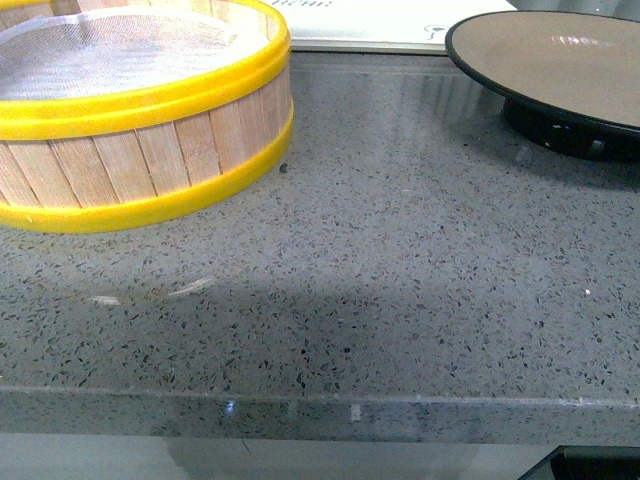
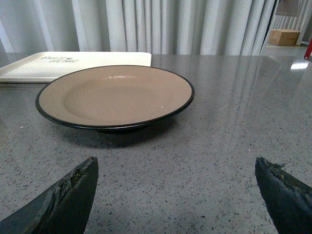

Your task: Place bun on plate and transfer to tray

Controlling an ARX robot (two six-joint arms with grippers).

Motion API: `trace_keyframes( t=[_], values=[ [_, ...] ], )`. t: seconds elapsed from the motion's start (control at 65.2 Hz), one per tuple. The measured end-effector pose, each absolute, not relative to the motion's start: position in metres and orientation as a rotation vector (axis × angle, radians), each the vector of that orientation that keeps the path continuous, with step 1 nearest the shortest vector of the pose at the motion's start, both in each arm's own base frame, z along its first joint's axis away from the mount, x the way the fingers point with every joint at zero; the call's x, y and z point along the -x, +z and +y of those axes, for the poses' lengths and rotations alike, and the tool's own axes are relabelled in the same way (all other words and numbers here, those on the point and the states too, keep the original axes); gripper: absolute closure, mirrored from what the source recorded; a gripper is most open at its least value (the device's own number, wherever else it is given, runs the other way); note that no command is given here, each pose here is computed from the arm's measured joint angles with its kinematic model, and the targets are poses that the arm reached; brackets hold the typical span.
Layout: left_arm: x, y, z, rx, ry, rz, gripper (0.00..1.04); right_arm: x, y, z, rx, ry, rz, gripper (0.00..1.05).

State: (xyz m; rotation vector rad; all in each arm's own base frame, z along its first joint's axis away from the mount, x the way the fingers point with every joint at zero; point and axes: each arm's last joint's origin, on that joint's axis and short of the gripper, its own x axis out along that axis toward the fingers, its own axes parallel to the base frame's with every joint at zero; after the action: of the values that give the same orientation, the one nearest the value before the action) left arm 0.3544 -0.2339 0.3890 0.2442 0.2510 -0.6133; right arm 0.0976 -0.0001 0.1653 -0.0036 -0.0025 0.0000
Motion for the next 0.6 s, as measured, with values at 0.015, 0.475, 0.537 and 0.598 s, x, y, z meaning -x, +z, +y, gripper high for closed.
trace_keyframes(
  t=[0.015,0.475,0.537,0.598],
  values=[
    [-0.354,0.388,-0.236,-0.245,-0.621,0.252,1.01,-0.098,0.165,0.0,0.004,0.0,-0.002,0.09],
    [-0.33,0.344,-0.303,-0.264,-0.837,0.256,1.01,-0.098,0.165,0.0,0.004,0.0,-0.002,0.09],
    [-0.329,0.335,-0.308,-0.273,-0.846,0.266,1.01,-0.098,0.165,0.0,0.004,0.0,-0.002,0.09],
    [-0.33,0.327,-0.312,-0.282,-0.852,0.275,1.01,-0.098,0.165,0.0,0.004,0.0,-0.002,0.09]
  ],
)
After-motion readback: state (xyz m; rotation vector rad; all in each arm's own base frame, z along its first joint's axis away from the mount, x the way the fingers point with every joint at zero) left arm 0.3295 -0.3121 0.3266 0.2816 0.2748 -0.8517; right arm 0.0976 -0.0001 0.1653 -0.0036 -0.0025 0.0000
